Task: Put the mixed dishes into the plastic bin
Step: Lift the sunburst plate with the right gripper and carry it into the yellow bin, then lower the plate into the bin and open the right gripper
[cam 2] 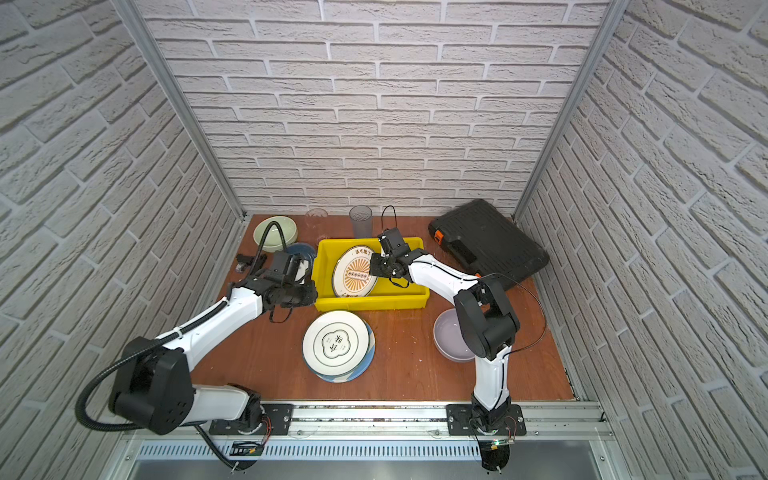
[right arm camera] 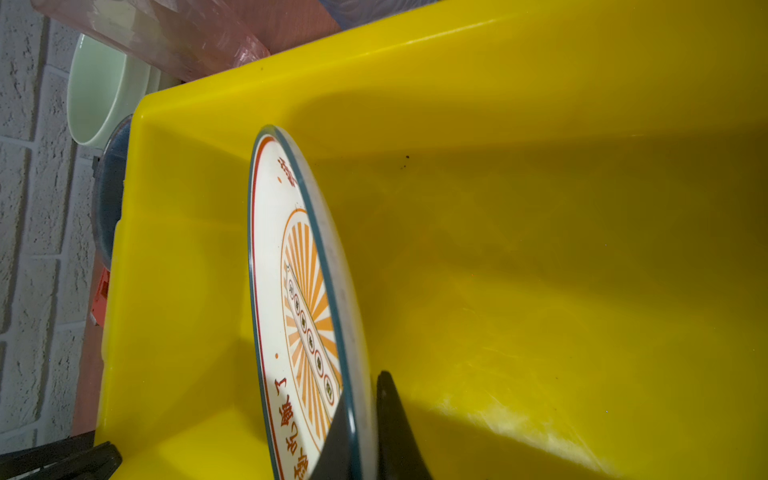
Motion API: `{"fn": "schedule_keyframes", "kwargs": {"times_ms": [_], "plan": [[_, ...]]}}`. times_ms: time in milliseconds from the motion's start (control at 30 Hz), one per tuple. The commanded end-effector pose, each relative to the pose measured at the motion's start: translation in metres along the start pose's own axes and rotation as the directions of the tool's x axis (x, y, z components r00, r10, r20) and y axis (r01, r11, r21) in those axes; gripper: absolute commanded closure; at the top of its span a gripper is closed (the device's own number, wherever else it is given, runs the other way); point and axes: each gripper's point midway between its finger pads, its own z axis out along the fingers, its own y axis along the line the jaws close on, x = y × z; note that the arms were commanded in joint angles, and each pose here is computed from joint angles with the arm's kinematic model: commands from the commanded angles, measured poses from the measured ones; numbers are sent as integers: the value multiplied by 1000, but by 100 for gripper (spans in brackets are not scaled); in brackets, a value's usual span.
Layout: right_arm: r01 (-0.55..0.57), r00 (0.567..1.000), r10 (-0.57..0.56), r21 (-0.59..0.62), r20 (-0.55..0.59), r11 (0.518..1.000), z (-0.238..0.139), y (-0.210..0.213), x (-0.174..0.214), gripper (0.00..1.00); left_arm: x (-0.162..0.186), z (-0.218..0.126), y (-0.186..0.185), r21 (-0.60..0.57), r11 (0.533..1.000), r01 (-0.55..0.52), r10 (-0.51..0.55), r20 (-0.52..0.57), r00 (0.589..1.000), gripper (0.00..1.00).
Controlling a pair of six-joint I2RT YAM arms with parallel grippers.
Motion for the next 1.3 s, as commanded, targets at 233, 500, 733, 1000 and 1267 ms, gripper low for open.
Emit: {"fn": "schedule_keyframes", "kwargs": {"times_ms": [233,500,733,1000,1267], "plan": [[-28,999,32,-97,34,995,10,22,-14,93,-14,-2,-8,41,999,18,-19,39,999,81],[-44,999,42,-72,-28,996,35,9,4,87,-10,2,-8,43,999,29,-30,25,999,82],[-30,998,27,-50,-65,998,45,3,14,77,-12,0,-11,57,998,31,-33,32,999,82],[-6,997,4,-17,-81,1000,47,-5,19,66,-12,-1,-11,60,998,29,-31,33,999,82],[24,997,-22,33,-80,999,41,-14,19,53,-15,-4,-12,60,998,27,-30,38,999,81]]}}
